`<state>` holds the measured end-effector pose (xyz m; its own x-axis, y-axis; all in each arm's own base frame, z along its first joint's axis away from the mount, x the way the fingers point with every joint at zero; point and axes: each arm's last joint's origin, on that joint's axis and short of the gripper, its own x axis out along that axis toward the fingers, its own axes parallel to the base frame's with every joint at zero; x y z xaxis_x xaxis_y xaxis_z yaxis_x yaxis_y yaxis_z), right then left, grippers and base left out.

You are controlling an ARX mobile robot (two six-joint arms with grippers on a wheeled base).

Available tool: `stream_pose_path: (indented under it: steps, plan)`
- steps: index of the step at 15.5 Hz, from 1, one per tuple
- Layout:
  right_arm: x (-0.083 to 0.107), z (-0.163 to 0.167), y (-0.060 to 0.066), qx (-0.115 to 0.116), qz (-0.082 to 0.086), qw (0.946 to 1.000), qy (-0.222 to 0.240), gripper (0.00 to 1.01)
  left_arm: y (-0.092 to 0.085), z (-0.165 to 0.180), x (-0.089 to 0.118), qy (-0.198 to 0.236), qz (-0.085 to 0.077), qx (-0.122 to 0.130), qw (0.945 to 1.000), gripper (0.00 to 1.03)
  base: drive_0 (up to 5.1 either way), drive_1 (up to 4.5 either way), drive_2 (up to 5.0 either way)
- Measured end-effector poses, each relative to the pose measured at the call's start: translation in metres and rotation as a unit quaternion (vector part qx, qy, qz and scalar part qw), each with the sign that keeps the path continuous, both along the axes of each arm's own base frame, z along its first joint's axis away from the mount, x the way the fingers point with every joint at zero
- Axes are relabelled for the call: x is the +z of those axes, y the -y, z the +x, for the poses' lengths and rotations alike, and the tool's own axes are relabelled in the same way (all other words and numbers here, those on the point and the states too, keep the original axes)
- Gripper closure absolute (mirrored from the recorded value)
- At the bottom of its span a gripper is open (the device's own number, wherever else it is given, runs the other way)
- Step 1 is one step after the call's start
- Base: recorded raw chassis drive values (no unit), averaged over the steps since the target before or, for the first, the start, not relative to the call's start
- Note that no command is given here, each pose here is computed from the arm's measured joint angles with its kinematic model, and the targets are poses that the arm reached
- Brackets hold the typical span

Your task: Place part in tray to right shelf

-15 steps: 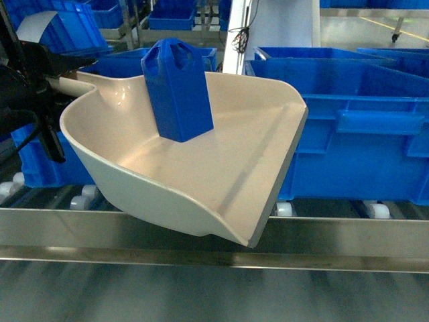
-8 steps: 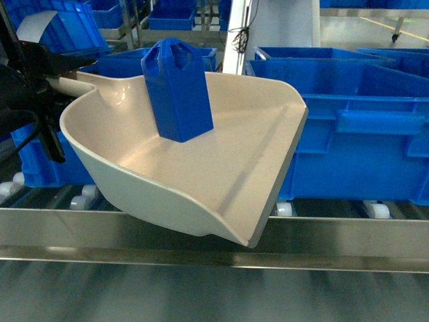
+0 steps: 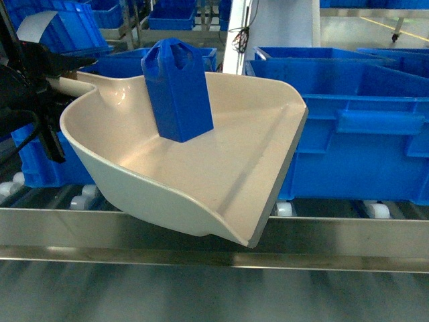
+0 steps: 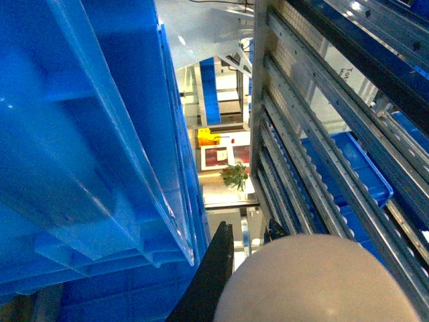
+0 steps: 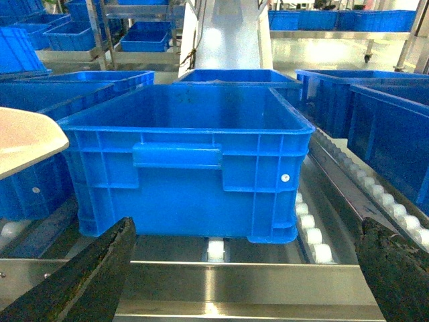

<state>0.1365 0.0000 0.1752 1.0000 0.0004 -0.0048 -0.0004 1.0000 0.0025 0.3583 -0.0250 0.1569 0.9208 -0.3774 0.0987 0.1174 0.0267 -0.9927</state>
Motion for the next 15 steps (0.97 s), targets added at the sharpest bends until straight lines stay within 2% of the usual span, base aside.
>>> stream_pose_path:
  steps: [15]
  plan:
    - [0.0,0.0,0.0,0.0,0.0,1.0,0.0,0.03,0.0,0.0,0.0,0.0,0.0,0.0,1.0,0.91,0.0,0.0,0.0]
